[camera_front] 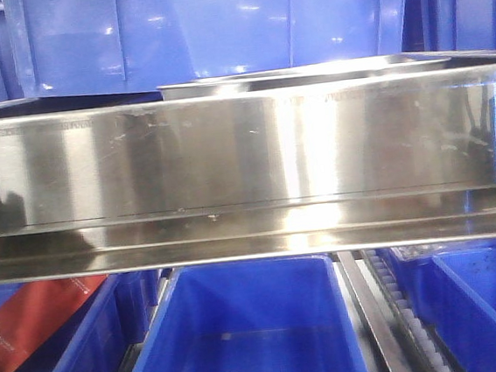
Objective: Stack silver trays without gaps
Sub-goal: 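Reach both grippers toward the rim of the stainless-steel tray on the shelf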
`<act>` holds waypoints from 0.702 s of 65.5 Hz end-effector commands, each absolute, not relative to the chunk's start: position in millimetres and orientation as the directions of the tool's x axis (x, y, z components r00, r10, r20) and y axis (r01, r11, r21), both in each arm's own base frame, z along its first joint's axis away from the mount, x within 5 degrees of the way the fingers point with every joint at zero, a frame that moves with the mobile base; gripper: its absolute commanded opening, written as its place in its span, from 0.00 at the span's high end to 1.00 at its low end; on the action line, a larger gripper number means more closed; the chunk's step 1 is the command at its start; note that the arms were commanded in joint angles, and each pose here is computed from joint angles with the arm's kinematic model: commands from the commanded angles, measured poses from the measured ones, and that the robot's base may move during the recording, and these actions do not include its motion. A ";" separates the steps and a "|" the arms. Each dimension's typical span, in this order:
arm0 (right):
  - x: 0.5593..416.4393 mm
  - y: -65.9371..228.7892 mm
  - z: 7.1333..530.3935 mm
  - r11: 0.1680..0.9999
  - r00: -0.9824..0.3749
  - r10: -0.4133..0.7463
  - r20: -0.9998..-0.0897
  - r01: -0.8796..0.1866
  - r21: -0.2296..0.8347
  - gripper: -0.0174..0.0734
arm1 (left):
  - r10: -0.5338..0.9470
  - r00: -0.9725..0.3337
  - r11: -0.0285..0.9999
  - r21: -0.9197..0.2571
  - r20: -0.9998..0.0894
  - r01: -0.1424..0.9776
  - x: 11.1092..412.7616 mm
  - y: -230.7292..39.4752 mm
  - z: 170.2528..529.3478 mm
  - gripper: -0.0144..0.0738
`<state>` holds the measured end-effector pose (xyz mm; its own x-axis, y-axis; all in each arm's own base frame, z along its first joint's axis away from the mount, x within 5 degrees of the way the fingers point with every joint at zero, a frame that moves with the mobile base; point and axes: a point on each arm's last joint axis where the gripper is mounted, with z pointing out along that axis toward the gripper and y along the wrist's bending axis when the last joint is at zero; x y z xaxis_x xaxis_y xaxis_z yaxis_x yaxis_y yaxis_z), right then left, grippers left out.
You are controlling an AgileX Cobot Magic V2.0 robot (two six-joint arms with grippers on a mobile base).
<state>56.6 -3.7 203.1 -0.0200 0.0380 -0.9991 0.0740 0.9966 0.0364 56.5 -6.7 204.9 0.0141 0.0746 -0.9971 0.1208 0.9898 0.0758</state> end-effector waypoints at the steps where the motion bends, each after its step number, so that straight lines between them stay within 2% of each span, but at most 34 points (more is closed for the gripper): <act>1: 56.3 -4.0 205.4 0.996 0.004 0.036 -0.999 0.076 0.036 0.90 | 0.067 0.034 0.991 0.070 -0.997 0.116 56.1 -6.5 207.6 0.84; 46: 56.3 -4.0 205.4 0.996 0.004 0.036 -0.999 0.076 0.036 0.90 | 0.067 0.034 0.991 0.070 -0.997 0.116 56.1 -6.5 207.6 0.84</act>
